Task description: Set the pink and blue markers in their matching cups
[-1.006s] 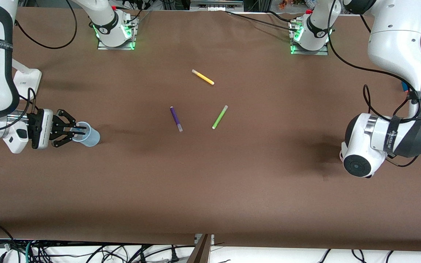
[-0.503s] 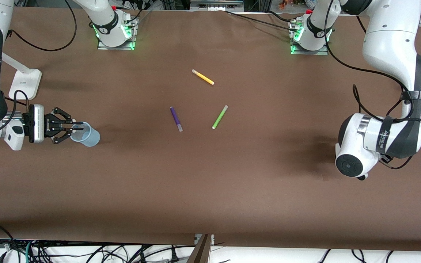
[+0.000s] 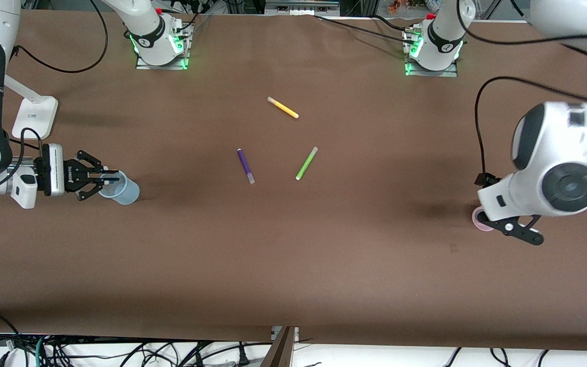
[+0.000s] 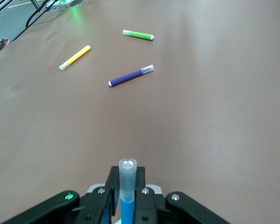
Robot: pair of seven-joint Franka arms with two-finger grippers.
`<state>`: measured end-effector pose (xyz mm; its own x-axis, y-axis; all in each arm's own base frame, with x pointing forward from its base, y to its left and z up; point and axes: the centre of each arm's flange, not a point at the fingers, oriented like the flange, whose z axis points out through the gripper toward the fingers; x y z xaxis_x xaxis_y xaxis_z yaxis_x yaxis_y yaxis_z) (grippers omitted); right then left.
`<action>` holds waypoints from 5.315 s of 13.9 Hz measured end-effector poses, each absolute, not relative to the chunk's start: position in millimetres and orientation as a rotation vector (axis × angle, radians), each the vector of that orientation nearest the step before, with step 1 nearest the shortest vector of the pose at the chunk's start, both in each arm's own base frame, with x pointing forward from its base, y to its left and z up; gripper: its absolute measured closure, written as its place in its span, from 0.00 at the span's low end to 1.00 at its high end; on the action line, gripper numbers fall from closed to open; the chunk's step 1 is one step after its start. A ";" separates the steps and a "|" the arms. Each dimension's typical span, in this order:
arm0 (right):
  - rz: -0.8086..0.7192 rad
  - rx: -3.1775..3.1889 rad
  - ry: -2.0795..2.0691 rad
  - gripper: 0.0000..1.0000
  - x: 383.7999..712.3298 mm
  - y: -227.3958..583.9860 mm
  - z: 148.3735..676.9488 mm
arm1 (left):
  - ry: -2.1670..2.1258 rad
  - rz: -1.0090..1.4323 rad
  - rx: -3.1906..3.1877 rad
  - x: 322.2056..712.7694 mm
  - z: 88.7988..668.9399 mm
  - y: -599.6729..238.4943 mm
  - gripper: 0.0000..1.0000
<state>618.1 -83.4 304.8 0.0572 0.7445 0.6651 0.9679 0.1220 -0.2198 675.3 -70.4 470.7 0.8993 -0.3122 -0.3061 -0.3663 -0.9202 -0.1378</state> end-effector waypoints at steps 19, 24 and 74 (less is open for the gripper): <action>-0.271 -2.023 -1.308 0.00 655.0 -82.2 356.6 | 0.252 -0.006 -3.136 575.4 556.2 -65.3 0.00; -0.072 -2.270 -0.956 0.00 656.8 -89.2 374.8 | 0.241 -0.005 -3.143 567.0 558.2 -65.0 0.00; 0.299 -3.163 0.064 0.00 521.3 -11.7 627.5 | 0.194 0.009 -3.146 563.5 565.8 -33.2 0.00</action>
